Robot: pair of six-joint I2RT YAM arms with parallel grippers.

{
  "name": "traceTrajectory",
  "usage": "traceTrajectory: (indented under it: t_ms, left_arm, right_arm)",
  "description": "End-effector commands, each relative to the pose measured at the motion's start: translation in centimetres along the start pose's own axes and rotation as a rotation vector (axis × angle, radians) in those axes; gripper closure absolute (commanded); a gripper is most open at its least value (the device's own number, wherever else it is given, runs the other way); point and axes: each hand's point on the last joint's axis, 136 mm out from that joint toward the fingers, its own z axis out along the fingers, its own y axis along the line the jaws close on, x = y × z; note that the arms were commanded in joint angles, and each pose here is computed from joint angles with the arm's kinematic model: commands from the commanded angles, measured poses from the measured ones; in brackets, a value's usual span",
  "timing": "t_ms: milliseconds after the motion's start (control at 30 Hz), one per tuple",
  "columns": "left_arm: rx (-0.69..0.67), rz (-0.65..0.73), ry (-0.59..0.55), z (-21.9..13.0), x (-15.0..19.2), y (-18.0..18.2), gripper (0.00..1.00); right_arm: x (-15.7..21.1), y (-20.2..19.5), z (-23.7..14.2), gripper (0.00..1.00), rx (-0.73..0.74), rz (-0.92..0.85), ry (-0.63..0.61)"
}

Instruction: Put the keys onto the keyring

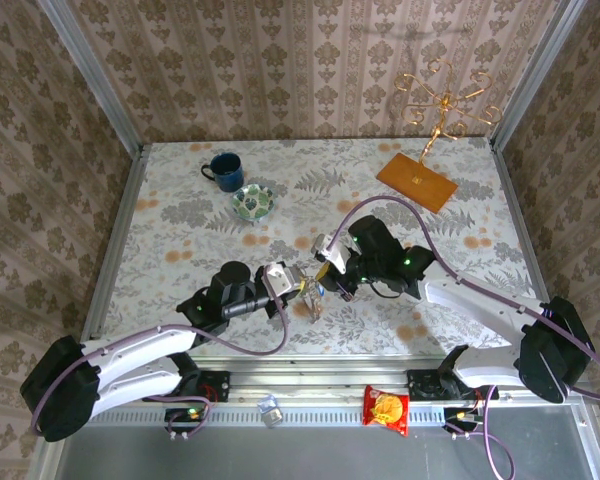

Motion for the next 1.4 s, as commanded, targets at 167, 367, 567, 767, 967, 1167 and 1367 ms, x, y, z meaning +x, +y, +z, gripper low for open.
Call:
traceTrajectory:
  t_ms: [167,367,567,767,967,1167,1367]
  left_arm:
    - [-0.011,0.003,-0.061,0.0,-2.1,0.3,1.0]
    - [-0.004,0.008,-0.066,0.1,-2.2,0.2,1.0]
    - [0.005,0.011,-0.069,0.3,-2.3,0.1,1.0]
    - [0.011,0.012,-0.073,0.3,-2.4,0.0,1.0]
    - [0.014,0.012,-0.076,0.4,-2.5,0.0,1.0]
    - [0.022,0.011,-0.077,0.4,-2.4,-0.2,1.0]
    - [0.027,0.01,-0.082,0.3,-2.5,-0.3,1.0]
  right_arm:
    - [-1.5,1.3,-0.2,1.0,-0.048,-0.05,-0.06]
    - [-1.9,1.6,0.1,1.0,-0.063,-0.049,-0.073]
    - [-1.8,1.4,0.3,1.0,-0.052,-0.044,-0.072]
    - [-1.6,0.9,0.6,1.0,-0.026,-0.034,-0.06]
    - [-1.7,0.6,0.8,1.0,-0.011,-0.032,-0.052]
    - [-1.8,0.4,0.9,1.0,0.001,-0.027,-0.054]
    - [-2.1,0.2,0.9,1.0,0.015,-0.019,-0.061]
